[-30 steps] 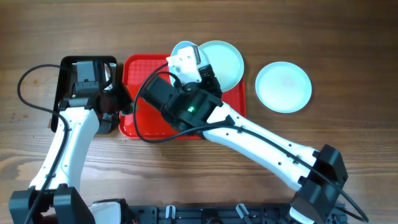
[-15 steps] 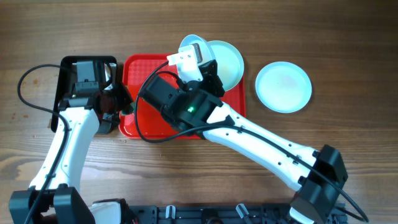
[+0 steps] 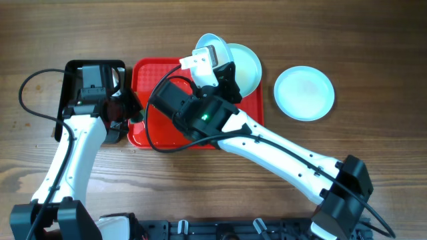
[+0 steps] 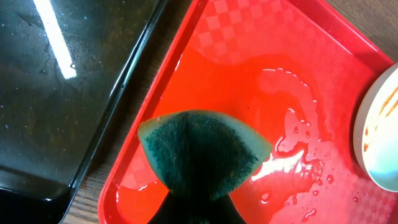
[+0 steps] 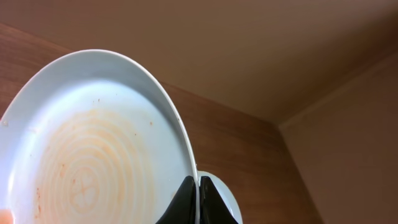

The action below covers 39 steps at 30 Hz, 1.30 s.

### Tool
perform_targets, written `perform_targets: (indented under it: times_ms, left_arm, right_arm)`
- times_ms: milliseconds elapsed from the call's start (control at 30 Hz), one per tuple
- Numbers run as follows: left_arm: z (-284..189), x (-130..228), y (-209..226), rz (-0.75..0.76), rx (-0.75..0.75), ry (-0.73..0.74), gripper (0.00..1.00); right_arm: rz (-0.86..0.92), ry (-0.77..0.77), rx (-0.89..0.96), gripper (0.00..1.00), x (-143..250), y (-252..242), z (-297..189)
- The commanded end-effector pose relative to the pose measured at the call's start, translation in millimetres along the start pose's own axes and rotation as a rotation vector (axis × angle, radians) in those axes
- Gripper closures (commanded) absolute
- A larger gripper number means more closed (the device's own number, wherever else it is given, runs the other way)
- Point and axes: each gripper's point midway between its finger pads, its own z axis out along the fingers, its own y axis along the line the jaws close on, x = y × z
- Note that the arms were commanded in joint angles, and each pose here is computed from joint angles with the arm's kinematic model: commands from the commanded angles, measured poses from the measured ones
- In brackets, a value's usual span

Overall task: Clean dirty plates on tray and stack at the side
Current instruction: 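Lift the plate with the right gripper and carry it rightward, then set the plate onto the cleaned plate right of the tray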

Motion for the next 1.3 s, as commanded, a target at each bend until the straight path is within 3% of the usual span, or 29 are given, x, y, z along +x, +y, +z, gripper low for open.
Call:
perform_targets:
  times_ms: [0, 233, 333, 500, 700, 867, 933, 1067, 1267]
  left_arm:
    - [2.3, 0.6, -0.9, -0.015, 0.010, 0.012, 0.96]
    - [2.2, 0.6, -0.9, -0.015, 0.010, 0.012, 0.96]
    - [2.3, 0.6, -0.9, -0.015, 0.010, 0.012, 0.96]
    - [2.3, 0.5, -0.9, -0.015, 0.010, 0.011, 0.96]
    - [2.3, -0.1, -1.2, -0.014, 0.011, 0.009, 0.96]
    - [2.3, -1.0, -1.6, -0.025, 0.013, 0.006, 0.96]
    - [2.3, -0.6, -2.2, -0.029, 0.016, 0.008, 0.96]
    - [2.3, -0.8, -2.2, -0.029, 0.016, 0.007, 0.96]
    - [2.3, -0.8, -2.1, -0.028, 0.016, 0.007, 0.96]
  right_arm:
    - [0.014, -0.022, 0.043, 0.96, -6.6, -10.0, -0.3]
    - [-0.050, -0.110, 0.241, 0.96, -37.0, -38.4, -6.8]
    - [-0.138, -0.107, 0.245, 0.96, -48.3, -36.7, -7.7]
    - [-0.119, -0.117, 0.225, 0.96, -57.9, -33.3, -8.2]
    - [-0.210, -0.063, -0.138, 0.96, -27.4, 26.9, -2.7]
    - [-0.124, -0.034, -0.172, 0.96, -21.6, 25.3, -4.0]
    - [-0.083, 0.014, -0.322, 0.96, -14.7, 39.3, -5.0]
    - [0.045, 0.265, -0.684, 0.96, 20.3, 60.3, 5.0]
    - [0.266, 0.564, -0.885, 0.95, 58.5, 18.0, 54.9]
